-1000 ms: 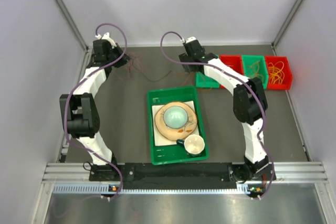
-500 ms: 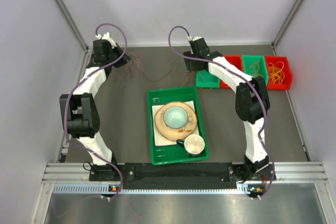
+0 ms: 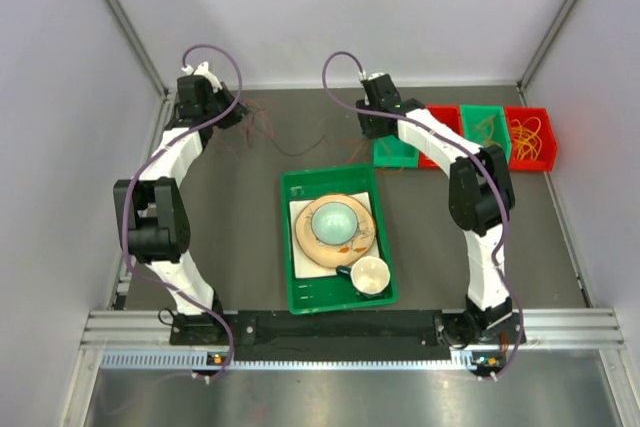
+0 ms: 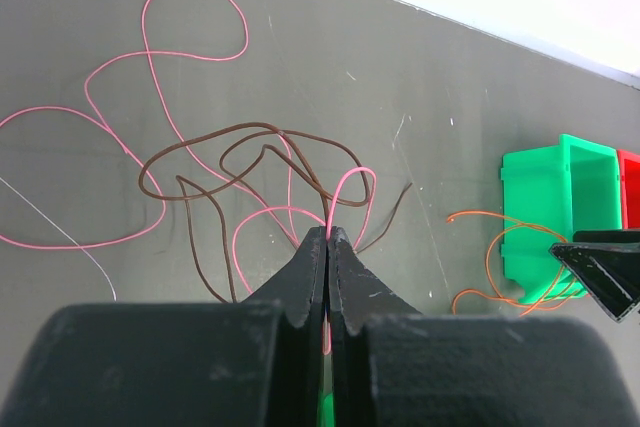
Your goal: Untangle the cables
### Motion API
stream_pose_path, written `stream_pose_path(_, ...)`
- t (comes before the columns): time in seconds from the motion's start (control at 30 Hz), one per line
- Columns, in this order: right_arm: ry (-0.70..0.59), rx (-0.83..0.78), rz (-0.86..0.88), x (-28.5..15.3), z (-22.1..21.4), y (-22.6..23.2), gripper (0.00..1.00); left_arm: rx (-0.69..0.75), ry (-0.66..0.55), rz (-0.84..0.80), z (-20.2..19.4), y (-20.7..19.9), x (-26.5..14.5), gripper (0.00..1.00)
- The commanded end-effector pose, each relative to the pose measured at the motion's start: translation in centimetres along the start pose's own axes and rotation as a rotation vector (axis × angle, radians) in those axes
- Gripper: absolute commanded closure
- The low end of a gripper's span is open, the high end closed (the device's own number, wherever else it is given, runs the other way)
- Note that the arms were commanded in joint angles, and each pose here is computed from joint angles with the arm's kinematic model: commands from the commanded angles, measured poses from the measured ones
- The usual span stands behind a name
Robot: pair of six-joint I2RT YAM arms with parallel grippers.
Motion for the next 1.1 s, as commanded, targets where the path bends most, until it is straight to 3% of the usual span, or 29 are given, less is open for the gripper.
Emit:
stream_pose_path(0.0, -0.048, 0.023, 0.017, -1.1, 1.1, -0.1, 0.58, 0.034, -0.051, -0.031, 1.2, -0.5, -0.3, 1.0)
stream_pose_path(0.37, -0.042, 0.004, -0.012, -1.6, 0.6, -0.7, 0.69, 0.031, -0.053, -0.027, 1.2, -0.6, -0.4, 1.0)
stream_pose_path(0.43, -0.043, 0.002, -0.014, -1.7, 0.5, -0.7, 0.78, 0.033, -0.051, -0.029, 1.2, -0.6, -0.4, 1.0)
stream_pose_path(0.7, -0.062, 0.003, -0.013, -2.3, 0.8, -0.8, 0.89, 0.027, -0.051, -0.031, 1.1, -0.5, -0.3, 1.0)
stream_pose_path(0.83, -0.07, 0.003, -0.016, -2.5, 1.0, -0.8, 1.0, 0.028, -0.051, -0.031, 1.2, -0.6, -0.3, 1.0)
stream_pose_path(1.07, -0.094, -0.006, -0.022, -3.5, 1.6, -0.9, 1.0, 0.031, -0.054, -0.031, 1.3, -0.6, -0.3, 1.0)
Point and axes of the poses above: each gripper's point midway between its finger pads, its own x axis out along the fingers, its own y axis along the line the jaws close on, z = x × y, the point moved 10 cm from there along -x, back along the fingers, and after that the axes turned 2 degrees about x, right-handed, at the moved point
